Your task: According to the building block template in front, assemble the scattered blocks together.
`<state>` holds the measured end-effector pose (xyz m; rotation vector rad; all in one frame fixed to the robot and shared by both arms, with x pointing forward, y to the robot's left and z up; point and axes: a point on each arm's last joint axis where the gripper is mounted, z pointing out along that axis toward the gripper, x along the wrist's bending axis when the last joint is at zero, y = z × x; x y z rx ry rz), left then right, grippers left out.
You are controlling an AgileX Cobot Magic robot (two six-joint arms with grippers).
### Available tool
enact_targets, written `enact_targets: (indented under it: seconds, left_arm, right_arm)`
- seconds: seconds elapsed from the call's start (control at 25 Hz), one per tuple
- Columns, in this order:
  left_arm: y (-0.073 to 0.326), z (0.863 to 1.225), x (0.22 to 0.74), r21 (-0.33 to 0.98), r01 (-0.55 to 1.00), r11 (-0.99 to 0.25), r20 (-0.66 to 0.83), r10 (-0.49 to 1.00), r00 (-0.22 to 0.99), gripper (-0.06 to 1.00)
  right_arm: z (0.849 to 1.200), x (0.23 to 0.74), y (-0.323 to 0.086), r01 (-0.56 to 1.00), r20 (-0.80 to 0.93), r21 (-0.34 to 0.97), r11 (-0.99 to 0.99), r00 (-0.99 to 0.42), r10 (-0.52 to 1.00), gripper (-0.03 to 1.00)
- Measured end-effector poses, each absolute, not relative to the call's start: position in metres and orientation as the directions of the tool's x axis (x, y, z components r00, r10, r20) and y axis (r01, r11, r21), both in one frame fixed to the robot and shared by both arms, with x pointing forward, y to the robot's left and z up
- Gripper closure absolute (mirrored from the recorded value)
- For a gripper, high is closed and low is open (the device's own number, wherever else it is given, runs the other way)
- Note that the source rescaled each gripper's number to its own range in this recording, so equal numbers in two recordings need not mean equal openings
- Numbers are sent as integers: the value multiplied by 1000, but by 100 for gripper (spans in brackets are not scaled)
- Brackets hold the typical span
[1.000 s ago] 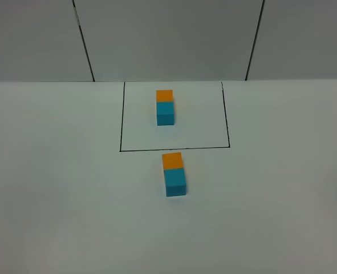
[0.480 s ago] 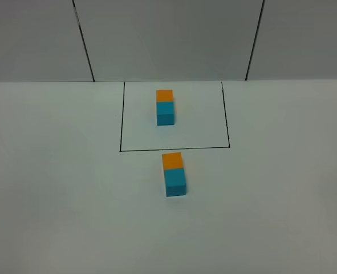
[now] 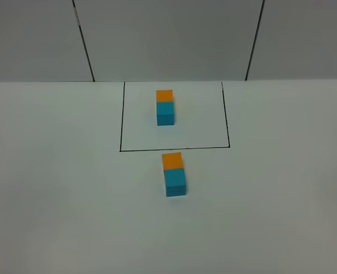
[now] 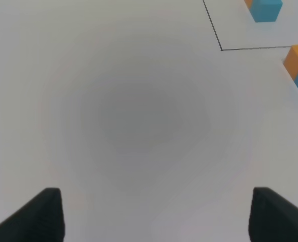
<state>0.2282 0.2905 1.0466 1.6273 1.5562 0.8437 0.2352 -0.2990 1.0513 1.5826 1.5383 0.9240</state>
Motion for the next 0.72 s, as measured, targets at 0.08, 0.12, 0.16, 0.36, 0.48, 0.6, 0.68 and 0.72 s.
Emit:
enact_targets:
  seconds: [0.08, 0.12, 0.16, 0.36, 0.48, 0.6, 0.68, 0.72]
  left_arm:
    - [291, 1047, 228, 850, 527, -11, -22, 998, 57, 27]
    - [291, 1047, 228, 850, 527, -11, -22, 998, 57, 27]
    - [291, 1047, 228, 850, 527, -11, -22, 998, 57, 27]
    - [291, 1047, 228, 850, 526, -12, -21, 998, 57, 27]
    - [291, 1047, 228, 850, 526, -12, -21, 998, 57, 27]
    - [291, 1047, 228, 850, 526, -13, -21, 998, 57, 27]
    - [291, 1047, 228, 850, 526, -13, -21, 998, 57, 27]
    - [291, 1047, 228, 850, 526, -13, -21, 998, 57, 27]
  right_arm:
    - [1051, 235, -299, 474, 5, 880, -16, 26, 1000, 23]
    - [1051, 235, -299, 474, 5, 880, -16, 26, 1000, 23]
    - [1051, 235, -299, 474, 5, 880, -16, 26, 1000, 23]
    - [1051, 235, -299, 474, 5, 880, -16, 26, 1000, 23]
    - [1051, 235, -299, 474, 5, 880, -16, 26, 1000, 23]
    - [1051, 235, -299, 474, 5, 880, -16, 26, 1000, 23]
    - [1051, 235, -299, 474, 5, 880, -16, 26, 1000, 23]
    - [1051, 235, -299, 474, 5, 880, -16, 26, 1000, 23]
